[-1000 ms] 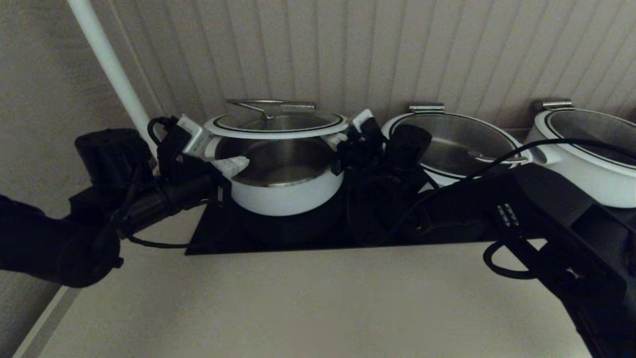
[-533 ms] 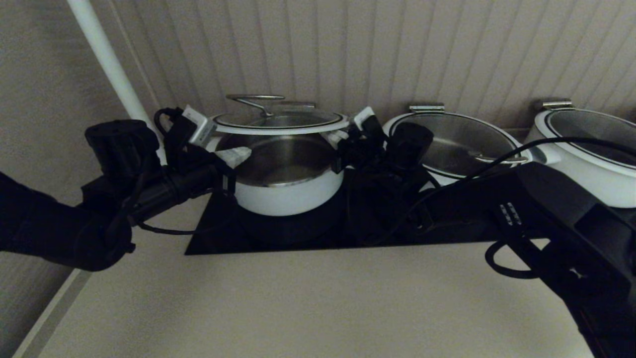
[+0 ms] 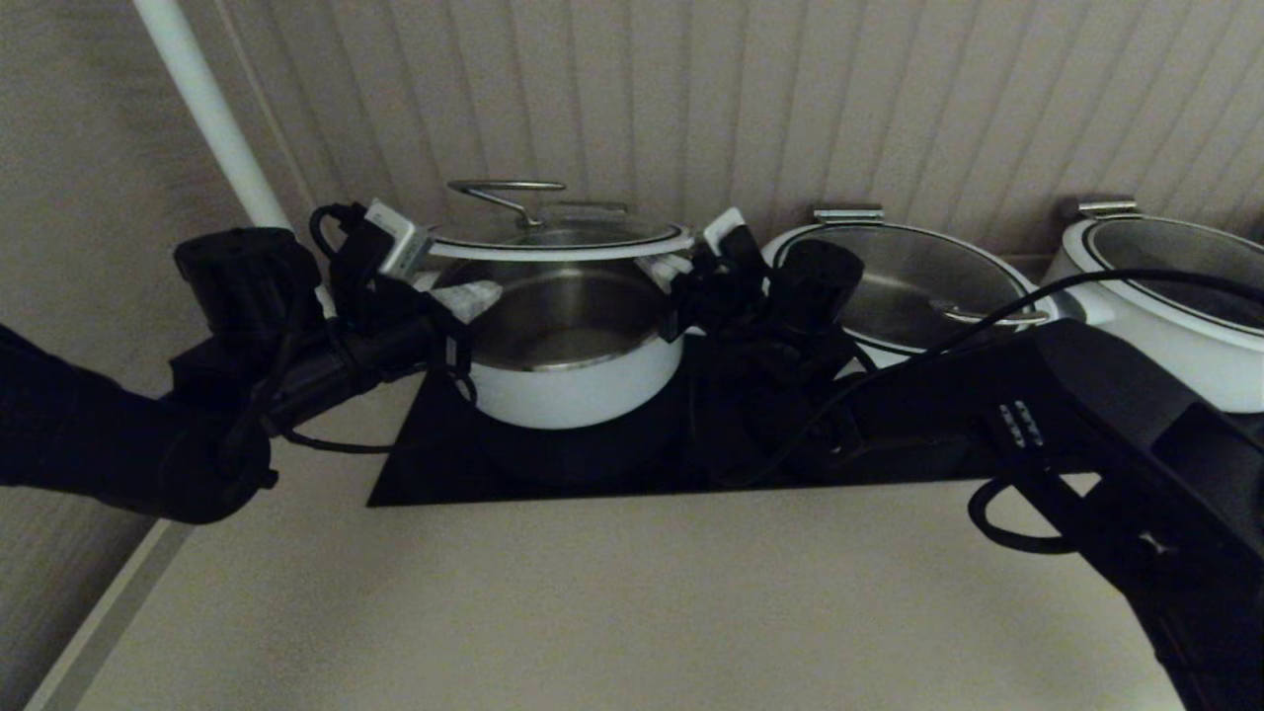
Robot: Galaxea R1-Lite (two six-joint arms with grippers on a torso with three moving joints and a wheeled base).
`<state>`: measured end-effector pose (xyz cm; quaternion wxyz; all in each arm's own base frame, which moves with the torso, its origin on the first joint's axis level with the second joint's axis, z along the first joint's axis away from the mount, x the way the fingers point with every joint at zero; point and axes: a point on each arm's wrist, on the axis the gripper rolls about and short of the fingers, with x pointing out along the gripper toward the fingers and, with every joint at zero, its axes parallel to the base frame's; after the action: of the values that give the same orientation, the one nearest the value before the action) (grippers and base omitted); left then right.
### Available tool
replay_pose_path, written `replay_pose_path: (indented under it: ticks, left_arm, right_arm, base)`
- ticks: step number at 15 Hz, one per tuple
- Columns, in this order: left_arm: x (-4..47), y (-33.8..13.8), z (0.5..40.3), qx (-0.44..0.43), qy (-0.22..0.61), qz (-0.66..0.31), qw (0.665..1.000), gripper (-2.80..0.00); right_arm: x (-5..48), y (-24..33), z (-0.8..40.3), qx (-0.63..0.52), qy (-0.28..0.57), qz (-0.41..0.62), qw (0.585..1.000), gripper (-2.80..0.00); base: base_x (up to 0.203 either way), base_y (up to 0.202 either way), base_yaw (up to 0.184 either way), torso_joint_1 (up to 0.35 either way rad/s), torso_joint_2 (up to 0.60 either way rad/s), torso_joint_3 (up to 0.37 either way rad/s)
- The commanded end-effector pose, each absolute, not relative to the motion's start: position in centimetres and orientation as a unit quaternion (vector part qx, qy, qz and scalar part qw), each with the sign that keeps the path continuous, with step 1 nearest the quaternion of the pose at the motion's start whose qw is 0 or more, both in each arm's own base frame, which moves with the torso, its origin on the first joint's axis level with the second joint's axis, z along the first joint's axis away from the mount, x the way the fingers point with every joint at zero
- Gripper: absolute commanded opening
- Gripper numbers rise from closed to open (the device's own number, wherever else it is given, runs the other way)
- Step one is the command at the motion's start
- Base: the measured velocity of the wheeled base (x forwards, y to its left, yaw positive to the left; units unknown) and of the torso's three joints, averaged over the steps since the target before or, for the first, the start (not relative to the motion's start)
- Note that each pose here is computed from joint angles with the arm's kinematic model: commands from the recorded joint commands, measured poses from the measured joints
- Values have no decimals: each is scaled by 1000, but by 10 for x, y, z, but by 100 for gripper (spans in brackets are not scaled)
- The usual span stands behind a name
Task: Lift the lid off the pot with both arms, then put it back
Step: Open the pot lid completely
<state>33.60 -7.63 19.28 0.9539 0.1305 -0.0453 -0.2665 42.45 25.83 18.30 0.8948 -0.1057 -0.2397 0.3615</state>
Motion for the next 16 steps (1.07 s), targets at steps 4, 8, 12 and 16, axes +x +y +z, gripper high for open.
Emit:
replay_pose_path:
  ticks: [4,8,12,16]
  left_arm:
    - [348,-79,207,133,-77,-263,952,-280]
    - [348,-79,206,133,-73,-263,953,-280]
    - [348,-79,207,133,-74,-263,953,-280]
    - [347,-79,208,133,-75,-263,953,-280]
  right_arm:
    - [418,265,185,-105,-245,369,890,-280]
    - [405,269,175,-105,-230,383,889,-280]
    - [386,261,168,-108,-213,389,890,-280]
    - [365,247,174,-110,-204,391,891,-280]
  base:
    - [0,0,0,0,0,0]
    - [0,0,0,0,0,0]
    - [0,0,0,0,0,0]
    - [0,0,0,0,0,0]
